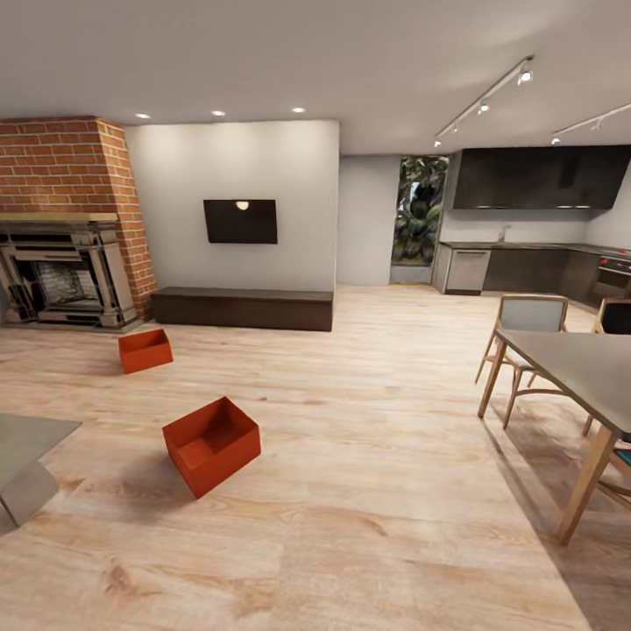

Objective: Move the two storage containers from the living room to the garage. In the garage, place one container on the floor and stack the other container on top of it (either order is fine).

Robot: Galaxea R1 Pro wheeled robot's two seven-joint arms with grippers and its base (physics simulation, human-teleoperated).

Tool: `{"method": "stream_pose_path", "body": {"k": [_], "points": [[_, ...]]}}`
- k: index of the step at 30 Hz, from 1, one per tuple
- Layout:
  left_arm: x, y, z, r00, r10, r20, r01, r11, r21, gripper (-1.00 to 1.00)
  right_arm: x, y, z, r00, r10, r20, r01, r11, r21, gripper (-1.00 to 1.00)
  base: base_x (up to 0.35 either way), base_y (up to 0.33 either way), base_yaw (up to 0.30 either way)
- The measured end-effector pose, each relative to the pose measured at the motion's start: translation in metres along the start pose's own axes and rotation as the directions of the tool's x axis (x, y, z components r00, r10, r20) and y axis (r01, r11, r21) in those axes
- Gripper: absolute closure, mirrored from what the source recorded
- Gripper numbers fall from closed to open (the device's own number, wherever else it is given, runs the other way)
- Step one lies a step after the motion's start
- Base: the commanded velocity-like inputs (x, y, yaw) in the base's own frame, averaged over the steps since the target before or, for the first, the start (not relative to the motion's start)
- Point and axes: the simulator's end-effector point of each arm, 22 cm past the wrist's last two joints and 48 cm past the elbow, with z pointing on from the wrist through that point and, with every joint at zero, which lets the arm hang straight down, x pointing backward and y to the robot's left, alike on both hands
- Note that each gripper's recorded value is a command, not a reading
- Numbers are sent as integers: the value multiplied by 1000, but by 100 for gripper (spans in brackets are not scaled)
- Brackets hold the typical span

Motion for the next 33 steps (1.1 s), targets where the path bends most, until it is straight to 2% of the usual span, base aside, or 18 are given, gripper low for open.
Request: {"method": "stream_pose_path", "body": {"k": [33], "points": [[0, 0, 0, 1000, -4, 0, 4, 1000, -1, -100, 0, -1, 0, 1000, 0, 0, 0, 1000, 1, -100, 324, 0, 0]]}}
